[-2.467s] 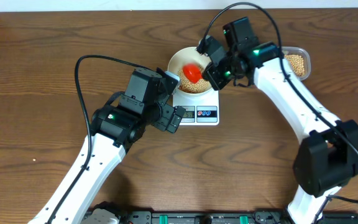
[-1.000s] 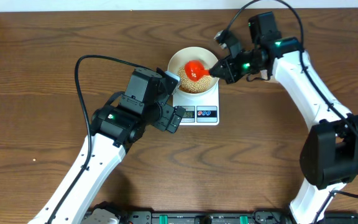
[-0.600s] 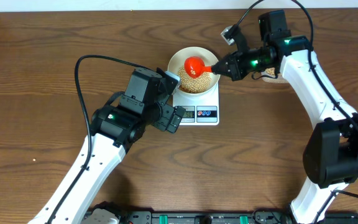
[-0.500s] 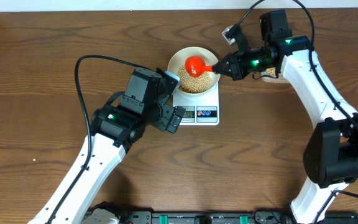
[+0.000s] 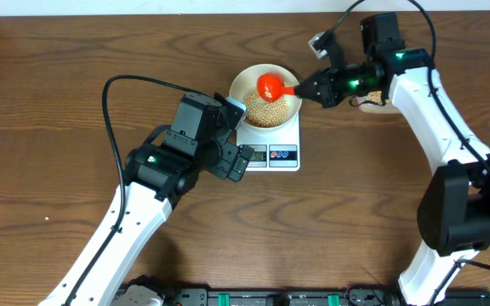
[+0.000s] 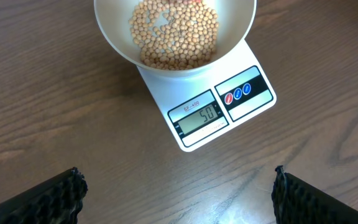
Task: Scoop item into bowl and weigh 50g on scale
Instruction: 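Carry the scoop to the tub and tip the chickpeas in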
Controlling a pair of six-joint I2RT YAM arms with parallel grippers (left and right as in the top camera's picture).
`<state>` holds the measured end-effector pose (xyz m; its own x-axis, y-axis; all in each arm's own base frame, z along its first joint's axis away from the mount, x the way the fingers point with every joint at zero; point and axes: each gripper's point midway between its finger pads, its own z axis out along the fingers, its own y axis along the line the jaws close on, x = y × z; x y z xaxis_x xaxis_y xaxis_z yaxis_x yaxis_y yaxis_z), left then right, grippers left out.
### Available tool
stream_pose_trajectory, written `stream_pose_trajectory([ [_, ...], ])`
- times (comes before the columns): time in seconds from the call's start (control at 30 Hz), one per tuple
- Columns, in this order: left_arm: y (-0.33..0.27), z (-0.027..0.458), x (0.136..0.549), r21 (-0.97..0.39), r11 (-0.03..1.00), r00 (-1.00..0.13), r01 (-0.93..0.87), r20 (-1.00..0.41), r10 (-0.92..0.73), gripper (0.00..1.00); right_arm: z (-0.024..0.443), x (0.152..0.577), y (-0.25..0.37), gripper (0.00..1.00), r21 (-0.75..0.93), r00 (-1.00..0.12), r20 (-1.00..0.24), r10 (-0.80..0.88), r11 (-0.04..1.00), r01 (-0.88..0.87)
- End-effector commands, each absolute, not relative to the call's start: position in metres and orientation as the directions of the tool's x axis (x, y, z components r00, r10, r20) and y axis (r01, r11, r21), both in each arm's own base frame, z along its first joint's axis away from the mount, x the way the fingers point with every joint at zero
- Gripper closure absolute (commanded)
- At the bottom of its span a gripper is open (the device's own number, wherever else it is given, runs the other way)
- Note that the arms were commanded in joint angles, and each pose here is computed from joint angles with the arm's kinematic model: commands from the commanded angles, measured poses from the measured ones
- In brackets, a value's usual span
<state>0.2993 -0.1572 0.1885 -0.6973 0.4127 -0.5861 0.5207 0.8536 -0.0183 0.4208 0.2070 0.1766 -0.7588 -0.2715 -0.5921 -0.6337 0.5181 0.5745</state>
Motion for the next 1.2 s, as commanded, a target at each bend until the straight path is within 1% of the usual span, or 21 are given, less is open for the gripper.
stream_pose_trajectory([
  [0.0, -0.156, 0.188, 0.298, -0.017, 0.850, -0.695, 0.527, -0.584, 0.419, 0.03, 0.205, 0.424, 0.181, 0.99, 0.566, -0.748, -0.629, -0.211, 0.536, -0.627],
  [0.13, -0.156, 0.188, 0.298, -0.017, 0.850, -0.695, 0.527, -0.584, 0.419, 0.02, 0.227, 0.426, 0.143, 0.99, 0.547, -0.744, -0.651, -0.149, 0.587, -0.597],
  [0.23, -0.156, 0.188, 0.298, -0.017, 0.850, -0.695, 0.527, -0.584, 0.419, 0.03, 0.245, 0.424, 0.102, 0.99, 0.517, -0.730, -0.676, -0.098, 0.644, -0.565],
  [0.37, -0.156, 0.188, 0.298, -0.017, 0.850, -0.695, 0.527, -0.584, 0.419, 0.03, 0.257, 0.424, 0.042, 0.99, 0.475, -0.730, -0.683, -0.015, 0.750, -0.460],
  [0.5, -0.156, 0.188, 0.298, -0.017, 0.850, -0.695, 0.527, -0.584, 0.419, 0.03, 0.245, 0.424, -0.013, 0.99, 0.409, -0.757, -0.652, 0.039, 0.859, -0.307],
  [0.53, -0.156, 0.188, 0.298, -0.017, 0.850, -0.695, 0.527, -0.584, 0.419, 0.03, 0.237, 0.424, -0.030, 0.99, 0.376, -0.777, -0.627, 0.058, 0.895, -0.237],
  [0.6, -0.156, 0.188, 0.298, -0.017, 0.850, -0.695, 0.527, -0.584, 0.419, 0.03, 0.227, 0.423, -0.045, 0.99, 0.328, -0.797, -0.601, 0.061, 0.928, -0.177],
  [0.67, -0.156, 0.188, 0.298, -0.017, 0.850, -0.695, 0.527, -0.584, 0.419, 0.03, 0.219, 0.422, -0.054, 0.99, 0.267, -0.813, -0.580, 0.047, 0.954, -0.135],
  [0.83, -0.156, 0.188, 0.298, -0.017, 0.850, -0.695, 0.527, -0.584, 0.419, 0.03, 0.210, 0.424, -0.055, 0.99, 0.154, -0.831, -0.556, -0.006, 0.982, -0.110],
  [0.93, -0.156, 0.188, 0.298, -0.017, 0.850, -0.695, 0.527, -0.584, 0.419, 0.03, 0.205, 0.427, -0.052, 0.99, 0.031, -0.847, -0.529, -0.054, 0.996, -0.083],
  [1.07, -0.156, 0.188, 0.298, -0.017, 0.850, -0.695, 0.527, -0.584, 0.419, 0.03, 0.204, 0.429, -0.046, 0.99, -0.124, -0.856, -0.501, -0.128, 0.989, -0.076],
  [1.17, -0.156, 0.188, 0.298, -0.017, 0.850, -0.695, 0.527, -0.584, 0.419, 0.02, 0.206, 0.429, -0.040, 0.98, -0.253, -0.861, -0.474, -0.187, 0.965, -0.071],
])
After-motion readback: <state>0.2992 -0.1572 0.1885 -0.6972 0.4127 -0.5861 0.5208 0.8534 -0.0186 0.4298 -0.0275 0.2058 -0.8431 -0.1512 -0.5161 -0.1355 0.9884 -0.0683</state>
